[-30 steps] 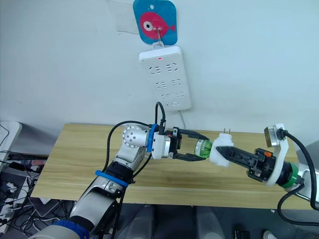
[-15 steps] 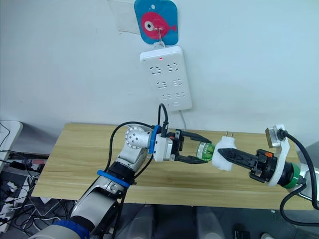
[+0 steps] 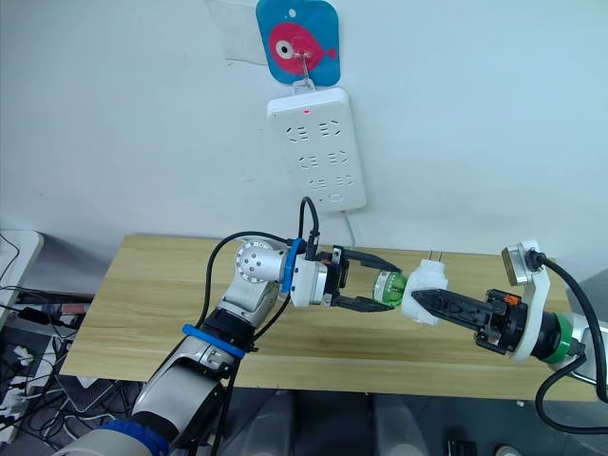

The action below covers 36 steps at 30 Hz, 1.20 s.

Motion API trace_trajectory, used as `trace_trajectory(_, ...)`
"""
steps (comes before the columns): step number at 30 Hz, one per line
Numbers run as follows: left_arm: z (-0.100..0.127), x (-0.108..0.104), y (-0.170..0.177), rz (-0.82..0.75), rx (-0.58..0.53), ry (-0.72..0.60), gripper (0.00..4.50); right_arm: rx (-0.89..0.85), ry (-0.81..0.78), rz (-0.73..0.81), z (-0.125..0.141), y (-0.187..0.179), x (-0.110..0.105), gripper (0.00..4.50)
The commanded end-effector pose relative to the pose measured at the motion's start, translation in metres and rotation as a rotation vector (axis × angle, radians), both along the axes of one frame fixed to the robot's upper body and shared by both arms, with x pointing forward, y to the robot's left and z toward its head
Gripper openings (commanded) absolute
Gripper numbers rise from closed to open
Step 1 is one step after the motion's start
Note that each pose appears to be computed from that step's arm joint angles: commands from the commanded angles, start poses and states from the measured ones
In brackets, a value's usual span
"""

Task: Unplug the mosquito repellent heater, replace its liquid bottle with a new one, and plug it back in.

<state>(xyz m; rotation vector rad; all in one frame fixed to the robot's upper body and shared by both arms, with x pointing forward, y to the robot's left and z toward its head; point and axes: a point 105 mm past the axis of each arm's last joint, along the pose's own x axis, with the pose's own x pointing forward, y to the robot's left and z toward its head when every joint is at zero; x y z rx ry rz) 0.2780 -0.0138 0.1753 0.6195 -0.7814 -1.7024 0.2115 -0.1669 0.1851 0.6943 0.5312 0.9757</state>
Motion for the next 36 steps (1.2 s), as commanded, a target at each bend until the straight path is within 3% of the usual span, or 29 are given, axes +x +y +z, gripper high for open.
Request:
trace_trajectory(1,0.009,-0.006,-0.003,-0.023,-0.041,-0.026,2.26,0.018,-0.023,0.028,0.008,0.003,-0.005,4.35)
trace_trajectory(4,0.009,-0.006,-0.003,-0.023,-0.042,-0.027,2.26,0.028,-0.030,0.009,0.008,0.004,-0.001,3.74)
trace_trajectory(6,0.009,-0.006,-0.003,-0.024,-0.041,-0.026,2.26,0.032,-0.041,0.000,0.010,0.003,0.000,3.05)
trace_trajectory(12,0.008,-0.010,-0.003,-0.032,-0.041,-0.022,2.26,0.028,-0.040,0.022,0.011,0.002,-0.003,3.01)
trace_trajectory(15,0.009,-0.007,-0.003,-0.024,-0.039,0.052,2.26,0.001,-0.039,0.041,0.012,0.002,-0.006,3.01)
trace_trajectory(21,0.014,-0.012,-0.003,-0.087,0.057,0.508,2.26,-0.086,-0.047,0.087,0.017,0.003,-0.009,3.01)
trace_trajectory(25,0.015,-0.010,-0.007,-0.034,0.179,0.833,2.26,-0.120,-0.051,0.088,0.022,-0.002,-0.006,3.01)
trace_trajectory(31,0.001,-0.010,-0.006,0.048,0.449,1.484,2.26,-0.147,-0.039,0.133,0.025,-0.003,-0.009,3.01)
trace_trajectory(33,0.003,-0.010,-0.004,0.030,0.487,1.675,2.26,-0.156,-0.037,0.156,0.027,-0.002,-0.011,3.01)
trace_trajectory(36,0.013,-0.019,-0.001,-0.064,0.512,1.770,2.26,-0.144,-0.042,0.167,0.030,-0.003,-0.011,3.01)
